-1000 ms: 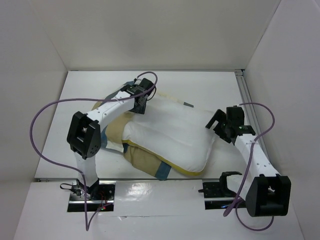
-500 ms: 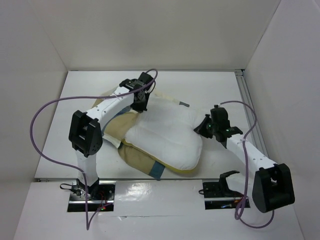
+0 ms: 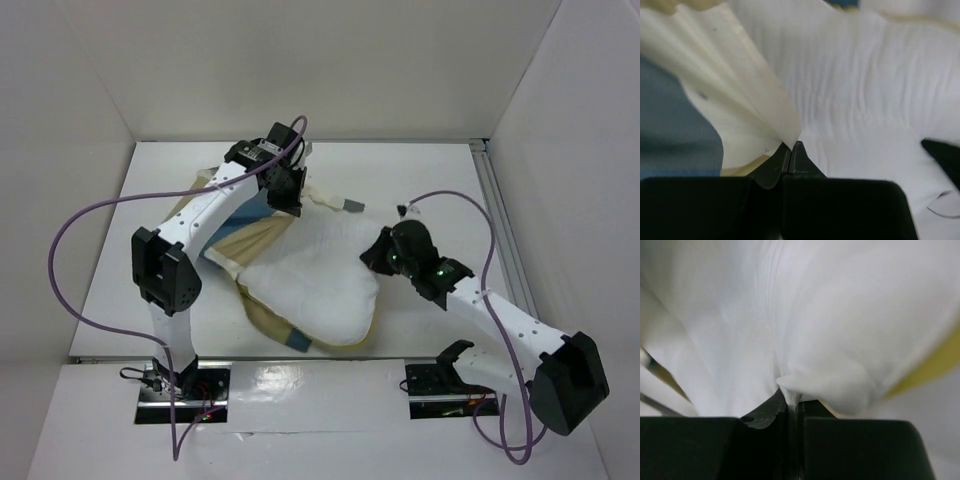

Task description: Put the pillow into the pillowcase

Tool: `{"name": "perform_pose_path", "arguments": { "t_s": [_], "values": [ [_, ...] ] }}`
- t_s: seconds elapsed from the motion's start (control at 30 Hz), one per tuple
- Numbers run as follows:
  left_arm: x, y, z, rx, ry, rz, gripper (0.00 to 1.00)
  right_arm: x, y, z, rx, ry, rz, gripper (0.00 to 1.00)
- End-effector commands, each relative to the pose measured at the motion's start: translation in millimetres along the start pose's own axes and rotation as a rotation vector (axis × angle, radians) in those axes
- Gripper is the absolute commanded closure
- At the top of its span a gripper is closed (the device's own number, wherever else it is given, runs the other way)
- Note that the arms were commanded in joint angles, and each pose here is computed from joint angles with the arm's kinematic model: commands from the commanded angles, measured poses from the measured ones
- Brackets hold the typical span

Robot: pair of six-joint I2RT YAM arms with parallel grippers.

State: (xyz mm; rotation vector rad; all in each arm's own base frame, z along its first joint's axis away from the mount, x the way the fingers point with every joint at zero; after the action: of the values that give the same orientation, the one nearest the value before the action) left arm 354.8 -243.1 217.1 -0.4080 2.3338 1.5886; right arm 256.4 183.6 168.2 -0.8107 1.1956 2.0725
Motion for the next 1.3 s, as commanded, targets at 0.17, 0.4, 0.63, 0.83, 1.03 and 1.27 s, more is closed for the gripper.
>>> {"name": "perform_pose_path", "arguments": {
  "t_s": [0.17, 0.4, 0.63, 0.83, 1.03, 1.27],
  "values": [
    [-40, -15, 16, -0.111, 0.113, -0.100, 0.64, 58, 6, 95, -0.318, 0.031, 0.116, 1.00],
    [-45, 12, 32, -0.221, 0.100, -0.147, 0.19, 59, 4, 51, 0.034, 0.398, 0.233, 0.00],
    [-34, 31, 27, -0.217, 0.186, -0.222, 0.36, -54, 42, 14, 0.174, 0.233, -0.199, 0.22],
    [-27, 25, 22, -0.181, 0.196, -0.183, 0.32, -83, -26, -41, 0.159, 0.070, -0.102, 0.36],
    [-12, 5, 29, -0.207, 0.195, -0.140, 0.30, -77, -77, -43, 0.012, 0.006, 0.011, 0.60],
    [8, -7, 33, -0.200, 0.163, -0.090, 0.17, 22, -84, 16, -0.192, 0.015, 0.281, 0.68]
  ]
}}
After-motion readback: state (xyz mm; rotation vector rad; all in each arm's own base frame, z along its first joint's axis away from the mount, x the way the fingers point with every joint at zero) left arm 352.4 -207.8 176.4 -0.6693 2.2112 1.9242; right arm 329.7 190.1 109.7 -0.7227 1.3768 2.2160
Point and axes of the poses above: each gripper's point midway between its finger pads, its own y axis back along the fingers, its own z axis along the line the jaws close on, x = y × z, the point moved 2 cm from there along y, back along the fingers, and after that the axes turned 13 degrees about y, right-handed, at the moved point
